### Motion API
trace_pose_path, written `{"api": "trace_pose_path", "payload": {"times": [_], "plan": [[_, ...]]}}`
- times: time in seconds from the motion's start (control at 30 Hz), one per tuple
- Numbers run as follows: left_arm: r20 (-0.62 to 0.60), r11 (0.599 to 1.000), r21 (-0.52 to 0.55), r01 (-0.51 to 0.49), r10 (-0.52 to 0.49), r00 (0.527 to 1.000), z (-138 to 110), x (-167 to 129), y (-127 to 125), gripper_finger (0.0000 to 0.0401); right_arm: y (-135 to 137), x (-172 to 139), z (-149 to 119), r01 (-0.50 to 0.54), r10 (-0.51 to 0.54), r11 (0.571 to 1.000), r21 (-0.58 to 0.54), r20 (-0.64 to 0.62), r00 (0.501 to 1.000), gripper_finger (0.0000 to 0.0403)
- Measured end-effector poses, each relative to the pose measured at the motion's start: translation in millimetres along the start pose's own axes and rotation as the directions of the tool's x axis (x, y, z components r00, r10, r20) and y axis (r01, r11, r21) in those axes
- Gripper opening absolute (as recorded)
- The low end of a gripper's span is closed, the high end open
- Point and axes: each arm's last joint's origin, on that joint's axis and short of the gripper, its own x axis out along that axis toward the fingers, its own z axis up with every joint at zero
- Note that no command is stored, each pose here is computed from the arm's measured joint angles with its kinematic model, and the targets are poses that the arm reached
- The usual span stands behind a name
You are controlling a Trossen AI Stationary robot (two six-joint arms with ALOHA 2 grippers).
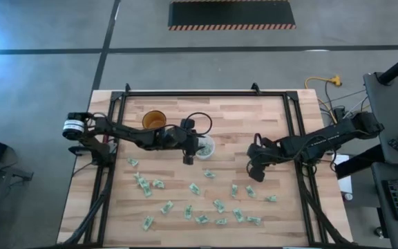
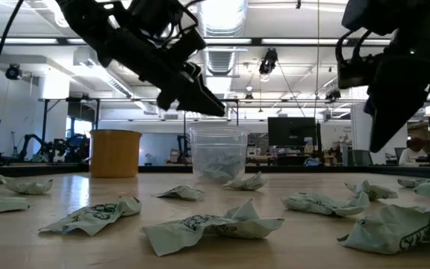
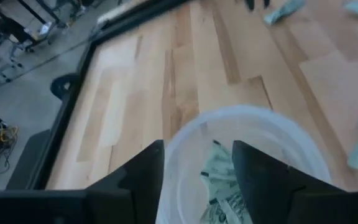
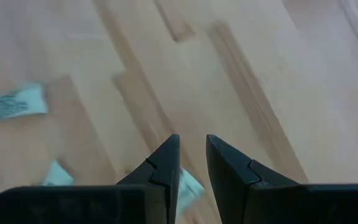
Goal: Pick and place Stevia / Truvia into bins
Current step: Put the stevia packet into the transparent container
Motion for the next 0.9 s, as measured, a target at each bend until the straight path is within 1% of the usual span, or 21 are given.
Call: {"api": "trace_pose_path", "payload": {"times": [0.17,0.37,0.47,0.7,0.9], "plan": [[0.010,0.999,0.004,0.033,-0.033,0.999,9,-14,-7,0.0187,-3,4,-7,0.026,-0.022,0.994,0.110,-0.032,0.999,0.0070],[0.028,0.997,0.010,0.075,-0.075,0.997,21,-35,-14,0.0188,1,9,-19,0.015,0.001,0.979,0.203,-0.082,0.997,0.0070],[0.051,0.996,-0.004,0.086,-0.086,0.995,27,-45,-16,0.0188,4,12,-26,0.023,0.004,0.970,0.242,-0.111,0.994,0.0070],[0.071,0.995,0.004,0.100,-0.100,0.992,29,-54,-20,0.0188,10,22,-31,0.062,-0.028,0.971,0.231,-0.146,0.989,0.0070],[0.058,0.995,0.005,0.101,-0.101,0.993,27,-54,-20,0.0188,12,34,-31,0.110,-0.081,0.977,0.184,-0.160,0.984,0.0077]]}}
